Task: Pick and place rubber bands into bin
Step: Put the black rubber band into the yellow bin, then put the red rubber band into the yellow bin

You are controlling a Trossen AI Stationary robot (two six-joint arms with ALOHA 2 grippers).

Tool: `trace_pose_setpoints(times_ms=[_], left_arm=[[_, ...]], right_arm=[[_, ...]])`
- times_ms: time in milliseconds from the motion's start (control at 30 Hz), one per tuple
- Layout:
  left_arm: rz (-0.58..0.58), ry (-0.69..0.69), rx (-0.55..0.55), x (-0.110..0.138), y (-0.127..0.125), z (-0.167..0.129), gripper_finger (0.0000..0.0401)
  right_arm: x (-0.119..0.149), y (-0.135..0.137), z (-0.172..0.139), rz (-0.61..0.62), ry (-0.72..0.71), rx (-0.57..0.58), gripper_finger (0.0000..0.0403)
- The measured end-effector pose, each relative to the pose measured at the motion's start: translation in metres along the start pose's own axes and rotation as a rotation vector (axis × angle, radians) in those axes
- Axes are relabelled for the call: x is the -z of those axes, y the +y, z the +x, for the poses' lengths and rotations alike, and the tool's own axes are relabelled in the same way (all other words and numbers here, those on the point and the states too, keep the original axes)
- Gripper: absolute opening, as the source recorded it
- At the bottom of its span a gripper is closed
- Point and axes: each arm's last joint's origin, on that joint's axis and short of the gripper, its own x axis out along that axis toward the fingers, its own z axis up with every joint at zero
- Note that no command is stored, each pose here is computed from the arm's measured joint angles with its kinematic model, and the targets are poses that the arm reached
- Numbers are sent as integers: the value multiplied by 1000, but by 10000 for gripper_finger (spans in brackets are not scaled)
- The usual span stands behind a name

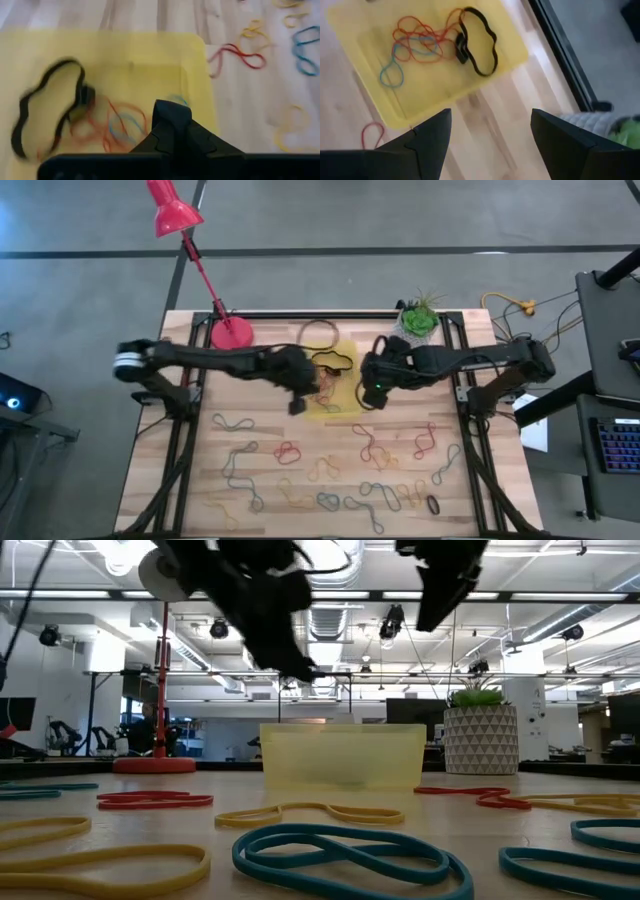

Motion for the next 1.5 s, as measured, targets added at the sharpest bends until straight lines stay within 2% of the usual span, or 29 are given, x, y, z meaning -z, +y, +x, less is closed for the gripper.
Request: trace_pose_setpoints(times_ms=[100, 233, 400, 533, 700, 833, 1100, 1300, 1500], left_arm=[[30, 30, -6, -17, 5, 22, 30], [31, 94, -1, -29, 7, 38, 89], [94, 140, -16, -30, 8, 36, 164], [76, 156, -28, -31, 8, 21, 200], [0, 135, -38, -33, 7, 4, 206], [-18, 107, -40, -37, 5, -9, 199], [-20, 113, -42, -37, 4, -24, 187], [-23, 144, -43, -33, 3, -31, 187], [-23, 147, -44, -33, 3, -31, 187]], right_arm=[[18, 1, -3, 17, 12, -6, 272], [47, 6, -1, 11, 62, -34, 286], [90, 15, 7, 20, 205, -155, 299], [126, 15, 18, 177, 385, -188, 296], [155, 9, 31, 452, 556, -124, 283], [171, 8, 39, 572, 671, -84, 277], [188, 7, 55, 598, 685, -43, 280], [211, 12, 78, 635, 725, -128, 281], [218, 14, 85, 661, 726, -177, 264]])
